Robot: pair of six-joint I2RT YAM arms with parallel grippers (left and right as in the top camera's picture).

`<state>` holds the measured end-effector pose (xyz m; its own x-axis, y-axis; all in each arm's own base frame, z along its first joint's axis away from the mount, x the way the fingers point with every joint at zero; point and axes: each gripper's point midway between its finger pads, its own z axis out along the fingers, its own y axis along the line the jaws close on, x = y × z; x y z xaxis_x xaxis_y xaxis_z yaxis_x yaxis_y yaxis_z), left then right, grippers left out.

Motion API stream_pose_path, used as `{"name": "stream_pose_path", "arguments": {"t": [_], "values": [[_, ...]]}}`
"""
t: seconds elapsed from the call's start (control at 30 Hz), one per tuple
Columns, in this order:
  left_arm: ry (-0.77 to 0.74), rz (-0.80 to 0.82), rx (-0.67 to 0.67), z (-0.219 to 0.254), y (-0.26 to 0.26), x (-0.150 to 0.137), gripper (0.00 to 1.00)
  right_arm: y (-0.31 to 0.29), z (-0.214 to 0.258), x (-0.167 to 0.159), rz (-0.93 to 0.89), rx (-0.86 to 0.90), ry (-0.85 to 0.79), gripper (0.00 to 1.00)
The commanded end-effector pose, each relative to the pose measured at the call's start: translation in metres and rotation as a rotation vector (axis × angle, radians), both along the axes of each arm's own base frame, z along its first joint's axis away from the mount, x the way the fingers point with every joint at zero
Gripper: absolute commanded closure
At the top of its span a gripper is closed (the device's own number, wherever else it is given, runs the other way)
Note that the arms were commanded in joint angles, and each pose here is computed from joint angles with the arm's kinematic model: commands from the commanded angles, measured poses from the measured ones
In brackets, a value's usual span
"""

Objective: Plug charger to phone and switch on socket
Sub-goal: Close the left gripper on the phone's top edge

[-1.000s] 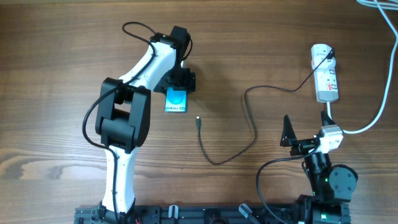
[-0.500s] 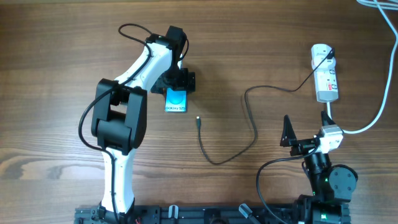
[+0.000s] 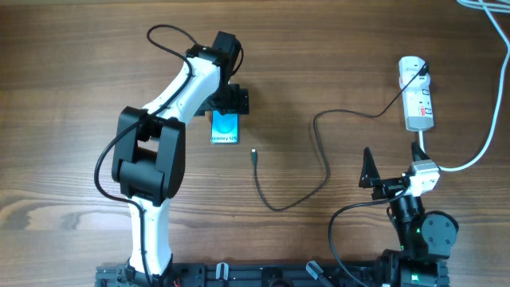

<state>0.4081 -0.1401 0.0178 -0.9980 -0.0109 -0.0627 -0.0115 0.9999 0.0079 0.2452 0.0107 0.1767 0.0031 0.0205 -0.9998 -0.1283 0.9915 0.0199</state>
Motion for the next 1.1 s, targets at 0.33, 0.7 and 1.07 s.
{"name": "stream_pose_path", "arguments": {"t": [0.33,0.7,1.07], "values": [[0.021,-0.001,-0.038,-0.020,-0.008,-0.017,0.00,-0.002,0.003,0.000,-0.011,0.004,-0.012,0.00],[0.010,-0.011,-0.071,-0.021,-0.014,-0.014,0.25,-0.002,0.003,0.000,-0.011,0.003,-0.012,0.00],[-0.010,-0.011,-0.078,-0.020,-0.016,-0.009,0.15,-0.002,0.003,0.000,-0.011,0.003,-0.012,0.00]]}}
